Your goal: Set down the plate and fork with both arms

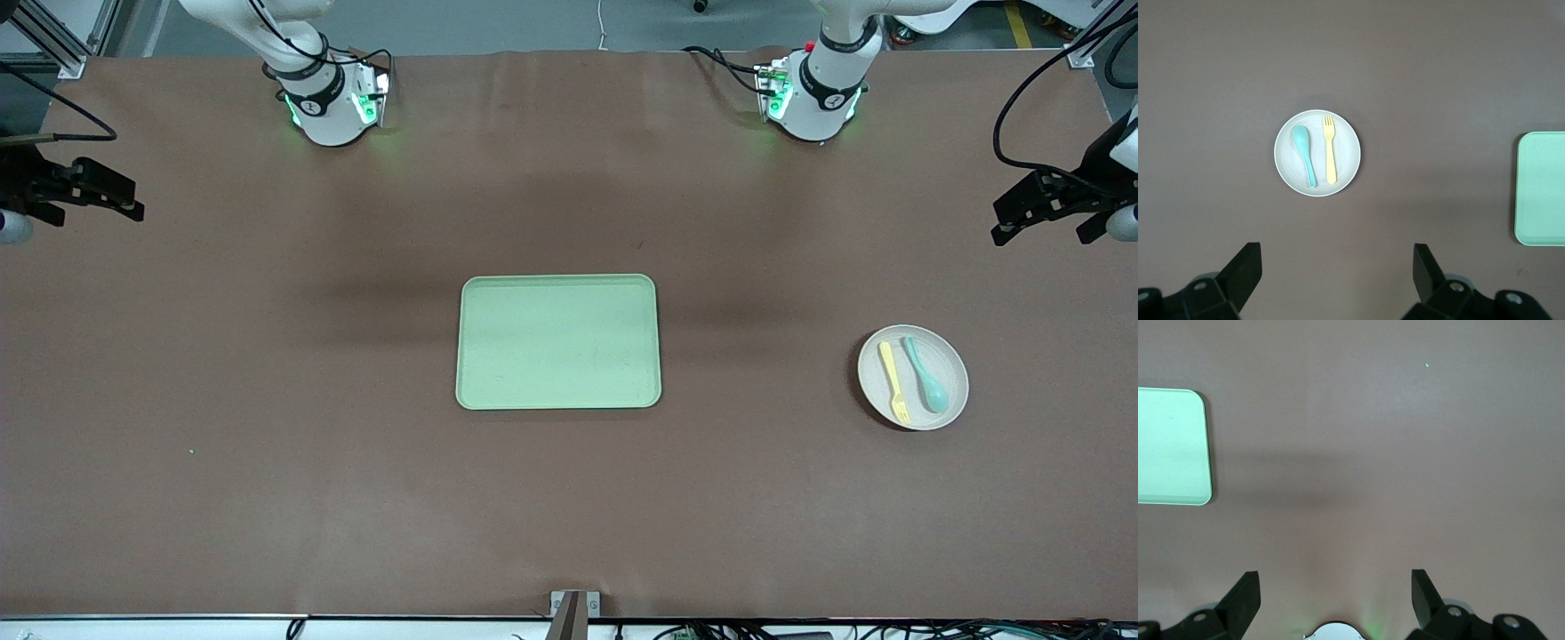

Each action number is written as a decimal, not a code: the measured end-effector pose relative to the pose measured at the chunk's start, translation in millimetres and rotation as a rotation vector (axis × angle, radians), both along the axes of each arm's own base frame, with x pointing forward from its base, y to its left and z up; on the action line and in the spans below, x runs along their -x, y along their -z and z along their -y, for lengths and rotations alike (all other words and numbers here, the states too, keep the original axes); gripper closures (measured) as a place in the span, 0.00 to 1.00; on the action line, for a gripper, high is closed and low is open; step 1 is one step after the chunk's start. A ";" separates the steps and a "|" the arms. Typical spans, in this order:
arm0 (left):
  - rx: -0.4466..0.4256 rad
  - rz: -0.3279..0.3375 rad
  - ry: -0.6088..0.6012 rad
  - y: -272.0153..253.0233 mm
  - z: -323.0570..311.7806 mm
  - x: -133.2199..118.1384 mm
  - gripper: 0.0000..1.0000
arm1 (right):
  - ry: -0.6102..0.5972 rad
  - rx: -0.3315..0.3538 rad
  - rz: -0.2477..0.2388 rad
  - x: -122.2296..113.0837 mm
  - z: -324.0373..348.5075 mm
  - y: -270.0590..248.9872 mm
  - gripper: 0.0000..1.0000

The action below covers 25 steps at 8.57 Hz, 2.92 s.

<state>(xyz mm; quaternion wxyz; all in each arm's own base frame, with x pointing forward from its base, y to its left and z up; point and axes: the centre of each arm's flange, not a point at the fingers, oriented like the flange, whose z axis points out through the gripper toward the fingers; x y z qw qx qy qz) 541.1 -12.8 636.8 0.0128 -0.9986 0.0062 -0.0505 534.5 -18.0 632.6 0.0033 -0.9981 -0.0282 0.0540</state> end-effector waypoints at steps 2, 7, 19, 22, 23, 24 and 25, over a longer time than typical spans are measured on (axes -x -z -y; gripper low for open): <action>0.000 -0.005 0.000 0.9 -0.1 0.0 0.00 | 0.002 0.000 0.000 0.0 1.1 0.0 0.00; -0.005 -0.107 -0.047 50.4 -35.8 -21.8 0.01 | 0.004 0.001 -0.008 -1.4 2.0 4.0 0.00; 0.291 -0.237 -0.042 421.6 -237.7 -79.7 0.37 | 0.004 0.001 -0.012 -2.3 1.6 6.4 0.00; 0.292 -0.238 -0.043 437.8 -245.4 -76.0 0.53 | 0.003 0.002 -0.017 -3.4 1.4 8.7 0.00; 0.293 -0.240 -0.045 441.7 -246.7 -75.1 0.61 | 0.003 0.002 -0.018 -3.7 1.3 9.6 0.00; 0.293 -0.240 -0.044 445.2 -246.6 -74.7 0.64 | 0.003 0.002 -0.019 -3.9 1.1 10.1 0.00; 0.295 -0.236 -0.047 448.3 -245.7 -74.8 0.68 | 0.003 0.002 -0.020 -4.1 1.0 10.5 0.00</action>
